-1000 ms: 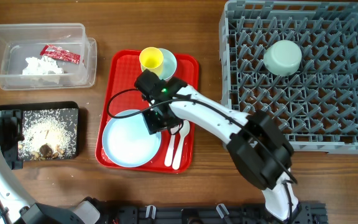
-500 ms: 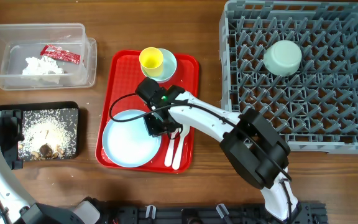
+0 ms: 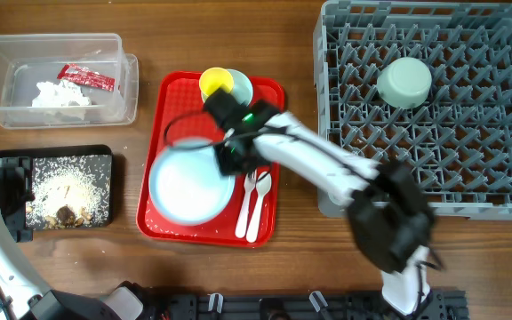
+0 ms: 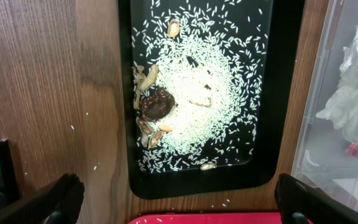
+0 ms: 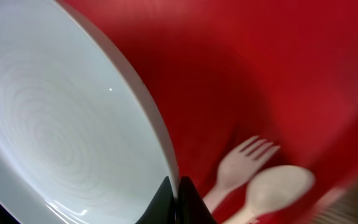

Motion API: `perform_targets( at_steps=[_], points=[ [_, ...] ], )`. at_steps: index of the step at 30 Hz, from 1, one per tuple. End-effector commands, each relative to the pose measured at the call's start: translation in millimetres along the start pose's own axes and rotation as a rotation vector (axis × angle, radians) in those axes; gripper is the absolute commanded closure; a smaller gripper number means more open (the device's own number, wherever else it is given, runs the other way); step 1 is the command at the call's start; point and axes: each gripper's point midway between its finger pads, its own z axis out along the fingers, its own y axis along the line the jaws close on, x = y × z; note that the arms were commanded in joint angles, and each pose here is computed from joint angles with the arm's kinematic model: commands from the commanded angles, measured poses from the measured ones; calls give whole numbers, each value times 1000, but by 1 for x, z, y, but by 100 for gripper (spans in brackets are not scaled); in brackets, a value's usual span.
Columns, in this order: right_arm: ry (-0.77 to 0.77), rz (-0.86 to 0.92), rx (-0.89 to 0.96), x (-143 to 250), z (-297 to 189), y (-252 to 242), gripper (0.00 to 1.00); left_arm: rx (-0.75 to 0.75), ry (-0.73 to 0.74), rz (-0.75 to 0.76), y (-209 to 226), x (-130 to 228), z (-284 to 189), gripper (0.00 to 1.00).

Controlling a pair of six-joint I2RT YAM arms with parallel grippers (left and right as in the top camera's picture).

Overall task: Sort waste into correct bins and load items into the dishwasher rack
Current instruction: 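Carry the plate with right gripper and stand it upright in the rack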

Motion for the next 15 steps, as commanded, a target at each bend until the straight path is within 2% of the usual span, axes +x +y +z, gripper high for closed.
perform_targets(
  at_steps=[1, 3, 7, 11, 15],
  points=[
    [-363, 17, -7, -56, -133, -28, 96, 6, -10, -7, -1, -3, -3, 0],
    [-491, 97, 72, -67, -180, -69, 96, 6, -10, -7, -1, -3, -3, 0],
    [-638, 255, 213, -69, -242, -149, 96, 6, -10, -7, -1, -3, -3, 0],
    [-718, 428, 425, -67, -272, -230, 96, 6, -10, -7, -1, -3, -3, 0],
    [-716, 536, 636, -60, -279, -285, 96, 6, -10, -7, -1, -3, -3, 0]
  ],
)
